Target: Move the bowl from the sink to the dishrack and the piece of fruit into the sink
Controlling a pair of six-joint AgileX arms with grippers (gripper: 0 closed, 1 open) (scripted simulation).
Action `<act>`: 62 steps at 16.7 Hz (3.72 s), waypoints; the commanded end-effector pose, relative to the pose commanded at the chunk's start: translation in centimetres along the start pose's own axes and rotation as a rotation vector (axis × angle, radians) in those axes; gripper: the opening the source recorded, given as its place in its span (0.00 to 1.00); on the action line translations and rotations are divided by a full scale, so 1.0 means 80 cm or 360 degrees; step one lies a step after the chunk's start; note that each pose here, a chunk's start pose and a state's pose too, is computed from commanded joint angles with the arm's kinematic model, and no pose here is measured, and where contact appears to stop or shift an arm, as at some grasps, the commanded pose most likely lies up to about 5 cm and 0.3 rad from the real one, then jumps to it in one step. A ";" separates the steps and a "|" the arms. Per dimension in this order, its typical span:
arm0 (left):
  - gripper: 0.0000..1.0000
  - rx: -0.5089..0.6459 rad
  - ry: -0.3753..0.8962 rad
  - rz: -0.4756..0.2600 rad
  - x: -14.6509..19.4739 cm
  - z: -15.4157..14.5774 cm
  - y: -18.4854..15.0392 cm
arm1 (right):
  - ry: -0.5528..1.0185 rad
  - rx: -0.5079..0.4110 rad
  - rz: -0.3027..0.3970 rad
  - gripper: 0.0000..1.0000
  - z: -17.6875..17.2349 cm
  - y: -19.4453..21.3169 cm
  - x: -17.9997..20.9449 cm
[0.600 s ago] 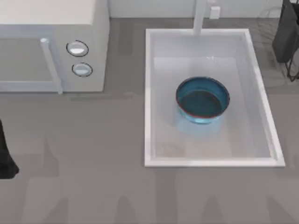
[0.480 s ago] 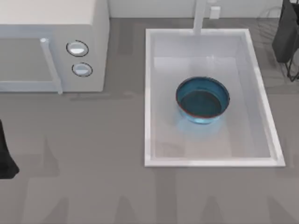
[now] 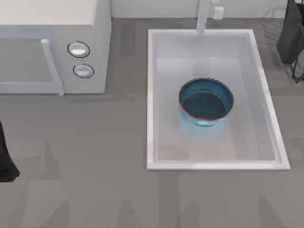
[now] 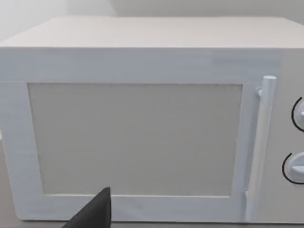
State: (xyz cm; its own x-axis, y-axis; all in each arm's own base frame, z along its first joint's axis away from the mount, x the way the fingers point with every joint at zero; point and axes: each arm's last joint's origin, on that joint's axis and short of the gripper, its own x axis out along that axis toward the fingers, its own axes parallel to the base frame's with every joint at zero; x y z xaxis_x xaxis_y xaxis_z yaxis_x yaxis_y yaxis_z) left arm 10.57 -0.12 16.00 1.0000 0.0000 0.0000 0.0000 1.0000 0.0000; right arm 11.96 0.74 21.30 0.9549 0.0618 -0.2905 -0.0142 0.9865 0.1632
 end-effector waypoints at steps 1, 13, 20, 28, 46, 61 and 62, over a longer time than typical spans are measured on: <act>1.00 0.0000 0.0000 0.0000 0.000 0.000 0.000 | 0.0108 0.0046 0.0003 1.00 0.017 0.006 0.004; 1.00 0.0000 0.0000 0.0000 0.000 0.000 0.000 | 0.1407 0.0298 -0.0263 1.00 0.138 0.134 0.225; 1.00 0.0000 0.0000 0.0000 0.000 0.000 0.000 | 0.1723 0.0122 -0.0363 1.00 0.078 0.230 0.369; 1.00 0.0000 0.0000 0.0000 0.000 0.000 0.000 | 0.1732 -0.0102 -0.0275 1.00 0.005 0.292 0.439; 1.00 0.0000 0.0000 0.0000 0.000 0.000 0.000 | 0.1699 -0.0154 -0.0231 1.00 -0.105 0.282 0.504; 1.00 0.0000 0.0000 0.0000 0.000 0.000 0.000 | 0.1699 -0.0154 -0.0231 0.25 -0.113 0.281 0.508; 1.00 0.0000 0.0000 0.0000 0.000 0.000 0.000 | 0.1699 -0.0154 -0.0231 0.17 -0.113 0.281 0.508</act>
State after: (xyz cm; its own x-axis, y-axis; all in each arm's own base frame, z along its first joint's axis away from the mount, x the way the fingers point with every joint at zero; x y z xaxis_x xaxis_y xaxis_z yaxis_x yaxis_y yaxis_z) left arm 10.57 -0.12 16.00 1.0000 0.0000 0.0000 0.0000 1.0000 0.0000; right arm 47.74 26.76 4.66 0.1986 -0.0023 -0.9801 0.0100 0.9999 -0.0003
